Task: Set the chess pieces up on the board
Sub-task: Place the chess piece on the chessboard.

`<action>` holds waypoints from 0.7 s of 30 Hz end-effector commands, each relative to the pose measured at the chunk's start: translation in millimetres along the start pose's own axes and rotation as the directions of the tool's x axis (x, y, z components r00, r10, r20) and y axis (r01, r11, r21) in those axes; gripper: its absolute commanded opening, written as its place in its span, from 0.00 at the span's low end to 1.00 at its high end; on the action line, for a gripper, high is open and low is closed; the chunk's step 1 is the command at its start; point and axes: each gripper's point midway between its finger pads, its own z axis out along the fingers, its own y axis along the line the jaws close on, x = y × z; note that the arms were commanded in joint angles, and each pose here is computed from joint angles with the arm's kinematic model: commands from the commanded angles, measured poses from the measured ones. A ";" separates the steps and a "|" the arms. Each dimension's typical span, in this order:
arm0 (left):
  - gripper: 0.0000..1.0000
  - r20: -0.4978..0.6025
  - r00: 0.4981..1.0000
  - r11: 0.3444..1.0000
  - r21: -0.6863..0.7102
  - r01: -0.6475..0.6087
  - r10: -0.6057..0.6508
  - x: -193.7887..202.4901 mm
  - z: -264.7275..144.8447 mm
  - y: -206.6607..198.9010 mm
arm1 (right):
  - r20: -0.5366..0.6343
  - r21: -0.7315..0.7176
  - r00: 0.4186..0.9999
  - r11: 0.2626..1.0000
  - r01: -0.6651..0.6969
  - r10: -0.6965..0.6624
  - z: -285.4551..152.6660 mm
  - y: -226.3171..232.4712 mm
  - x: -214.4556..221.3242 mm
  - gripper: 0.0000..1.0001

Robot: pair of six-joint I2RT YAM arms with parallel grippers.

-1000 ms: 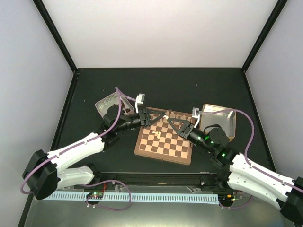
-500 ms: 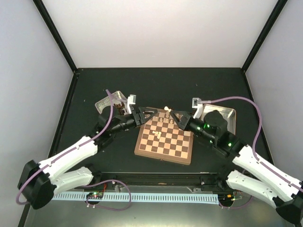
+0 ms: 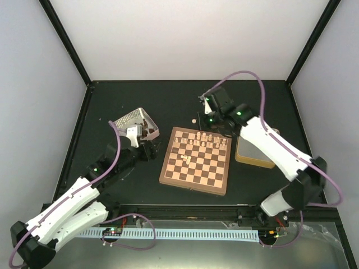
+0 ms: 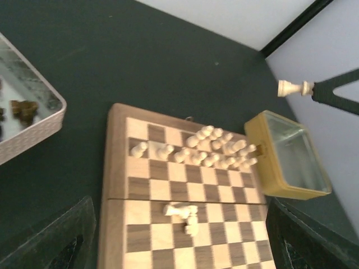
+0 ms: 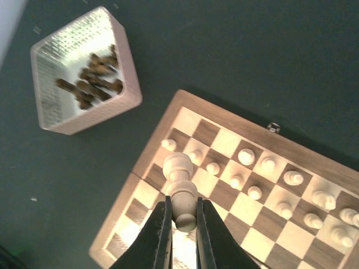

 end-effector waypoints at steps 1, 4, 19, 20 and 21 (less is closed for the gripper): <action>0.85 -0.059 0.992 0.984 -0.136 -0.119 0.111 14.9 -7.5 32.4 | -0.195 0.134 0.977 0.984 0.117 -0.090 22.4 -22.9 17.6 0.01; 0.86 -0.077 0.988 0.978 -0.153 -0.142 0.131 19.8 -8.7 38.5 | -0.245 0.140 0.964 0.981 0.136 -0.099 41.8 -19.8 14.1 0.01; 0.86 -0.141 0.979 0.976 -0.142 -0.165 0.145 33.5 0.8 42.3 | -0.424 0.276 0.902 0.938 0.209 -0.076 125.0 -41.9 28.0 0.01; 0.86 -0.142 0.979 0.976 -0.138 -0.166 0.146 33.9 1.3 41.7 | -0.431 0.279 0.899 0.937 0.211 -0.074 127.9 -43.1 29.8 0.01; 0.86 -0.143 0.979 0.977 -0.135 -0.164 0.145 34.3 1.8 41.2 | -0.439 0.281 0.896 0.936 0.212 -0.071 131.1 -44.5 32.1 0.01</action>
